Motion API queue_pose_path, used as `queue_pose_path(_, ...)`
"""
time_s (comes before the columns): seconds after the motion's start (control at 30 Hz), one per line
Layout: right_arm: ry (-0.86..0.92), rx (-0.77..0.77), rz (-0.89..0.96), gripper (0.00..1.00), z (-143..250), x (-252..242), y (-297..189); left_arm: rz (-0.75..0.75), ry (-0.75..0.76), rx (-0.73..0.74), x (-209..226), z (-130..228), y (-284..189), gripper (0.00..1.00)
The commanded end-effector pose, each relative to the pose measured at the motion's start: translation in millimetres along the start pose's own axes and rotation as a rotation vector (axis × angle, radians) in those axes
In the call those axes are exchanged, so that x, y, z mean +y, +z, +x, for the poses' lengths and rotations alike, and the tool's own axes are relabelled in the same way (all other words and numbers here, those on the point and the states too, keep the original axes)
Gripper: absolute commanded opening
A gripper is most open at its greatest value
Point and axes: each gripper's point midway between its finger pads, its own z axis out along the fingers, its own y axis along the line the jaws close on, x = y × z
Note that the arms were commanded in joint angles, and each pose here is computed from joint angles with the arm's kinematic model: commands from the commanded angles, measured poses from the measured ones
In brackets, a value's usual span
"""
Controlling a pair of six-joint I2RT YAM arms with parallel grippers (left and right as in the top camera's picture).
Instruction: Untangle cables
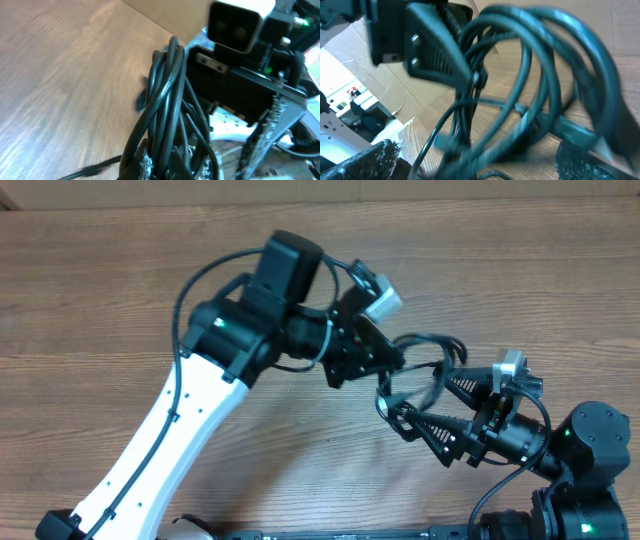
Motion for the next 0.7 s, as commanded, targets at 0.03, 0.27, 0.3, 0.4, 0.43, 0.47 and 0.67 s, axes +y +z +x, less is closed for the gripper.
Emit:
queue_pose_path(0.03, 0.037, -0.023, 0.039, 0.99, -7, -4, -2, 0.070, 0.068, 0.022, -37, 0, 13, 0.04)
queue_pose_path(0.27, 0.042, -0.020, 0.042, 0.99, -5, -5, -2, -0.043, 0.047, 0.034, -17, 3, 13, 0.04)
queue_pose_path(0.3, 0.042, -0.020, 0.042, 0.99, -5, -5, -2, -0.073, 0.031, 0.036, -12, 3, 12, 0.04)
queue_pose_path(0.4, 0.041, -0.018, 0.043, 0.99, -5, -5, -2, -0.220, -0.069, 0.043, 13, 7, 9, 0.04)
queue_pose_path(0.43, 0.041, -0.018, 0.043, 0.99, -5, -5, -2, -0.278, -0.119, 0.039, 22, 8, 6, 0.04)
queue_pose_path(0.47, 0.034, -0.016, 0.043, 0.99, -4, -5, -2, -0.326, -0.168, 0.028, 30, 7, 4, 0.04)
queue_pose_path(0.67, -0.018, 0.054, 0.188, 1.00, 18, -33, -5, -0.477, -0.411, -0.042, 54, 7, -6, 0.04)
